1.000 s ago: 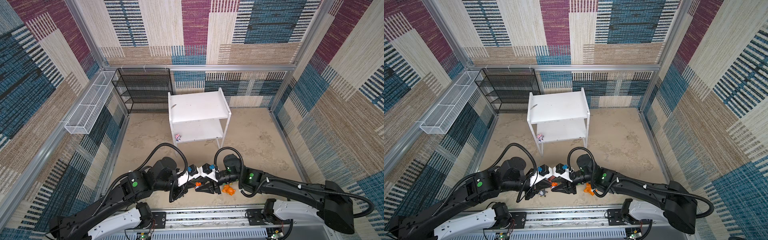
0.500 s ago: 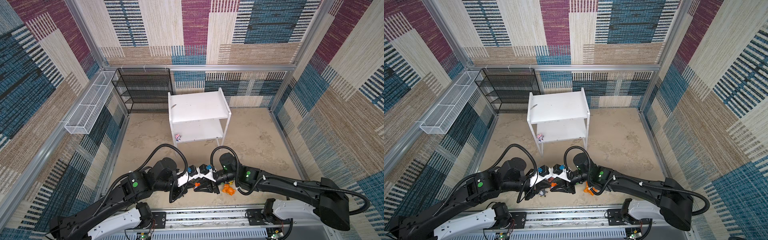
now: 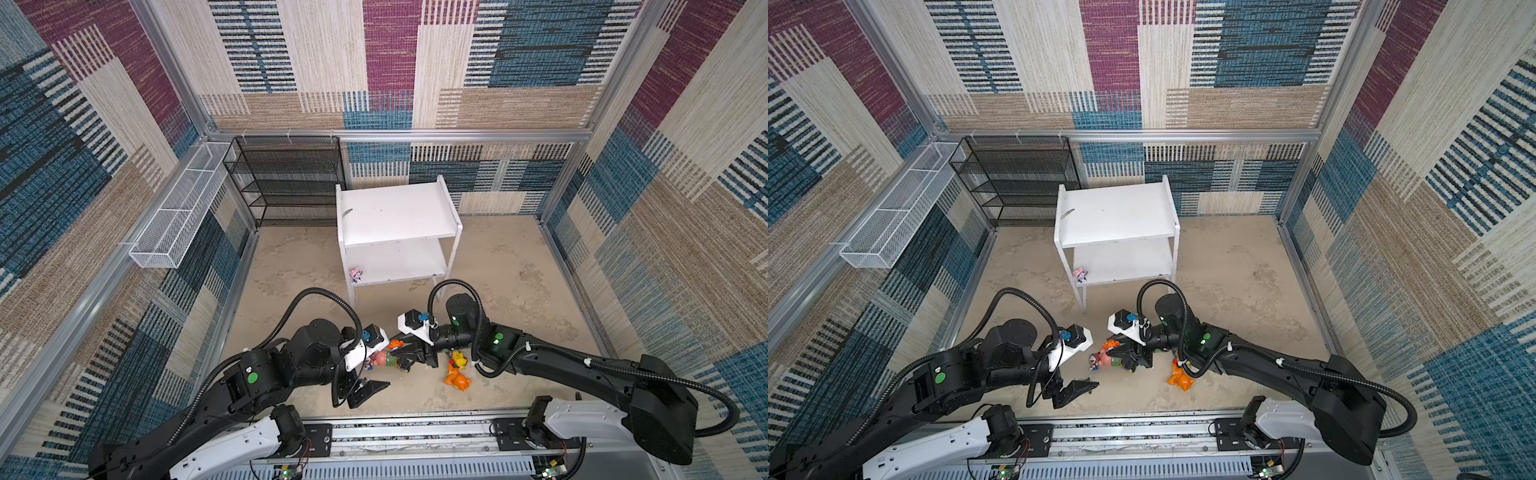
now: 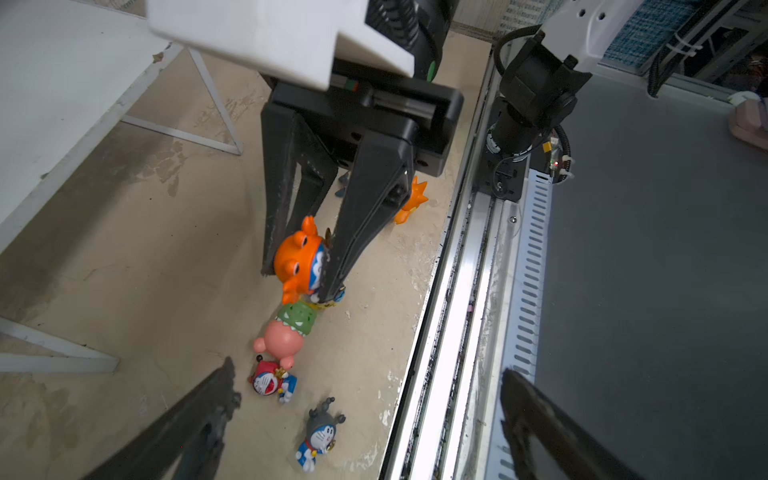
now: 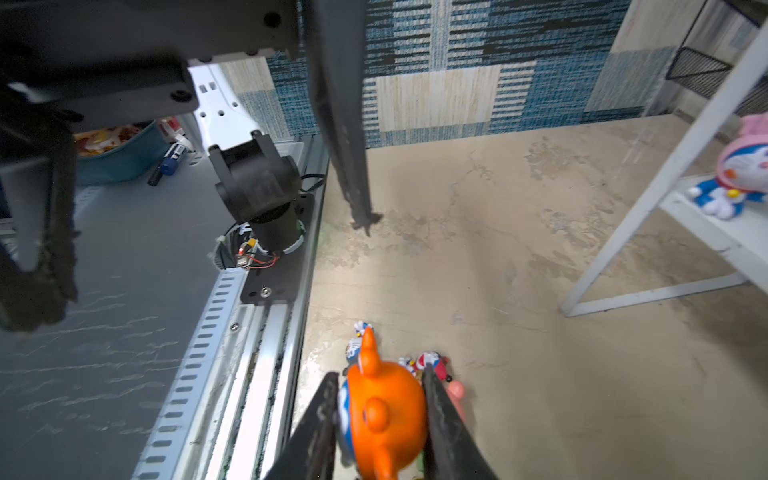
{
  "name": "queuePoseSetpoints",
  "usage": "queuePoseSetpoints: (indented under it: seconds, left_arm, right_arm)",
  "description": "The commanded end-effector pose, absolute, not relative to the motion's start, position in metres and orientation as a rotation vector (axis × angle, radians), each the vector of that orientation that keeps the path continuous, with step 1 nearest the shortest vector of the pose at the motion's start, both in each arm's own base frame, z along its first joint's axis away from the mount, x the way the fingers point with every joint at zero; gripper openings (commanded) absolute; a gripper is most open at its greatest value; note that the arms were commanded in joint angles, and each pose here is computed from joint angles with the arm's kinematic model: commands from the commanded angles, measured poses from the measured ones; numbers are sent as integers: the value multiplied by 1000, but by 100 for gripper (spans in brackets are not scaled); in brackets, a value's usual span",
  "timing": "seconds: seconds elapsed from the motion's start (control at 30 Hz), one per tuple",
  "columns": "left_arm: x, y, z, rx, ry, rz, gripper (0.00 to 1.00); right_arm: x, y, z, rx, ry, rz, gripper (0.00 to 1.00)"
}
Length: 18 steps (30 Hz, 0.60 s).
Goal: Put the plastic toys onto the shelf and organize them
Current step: 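Carry the orange figurine to the shelf with the right gripper while the left draws back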
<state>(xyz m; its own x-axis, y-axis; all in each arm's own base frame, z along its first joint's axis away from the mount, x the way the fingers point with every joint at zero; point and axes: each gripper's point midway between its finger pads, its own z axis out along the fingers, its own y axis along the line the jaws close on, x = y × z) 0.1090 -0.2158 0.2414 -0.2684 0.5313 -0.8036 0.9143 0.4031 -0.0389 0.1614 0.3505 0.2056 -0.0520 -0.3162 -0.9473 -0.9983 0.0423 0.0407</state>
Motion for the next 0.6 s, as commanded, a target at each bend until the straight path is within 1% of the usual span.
queuePoseSetpoints:
  seconds: [0.0, 0.2, 0.57]
  left_arm:
    - [126, -197, 241, 1059, 2002, -569, 99]
    - [137, -175, 257, 946, 1920, -486, 99]
    - [138, -176, 259, 956, 1887, -476, 99]
  right_arm:
    - [182, 357, 224, -1371, 1389, 958, 25]
    - [214, 365, 237, -1314, 1329, 884, 24]
    - [279, 373, 256, -1209, 1276, 782, 25]
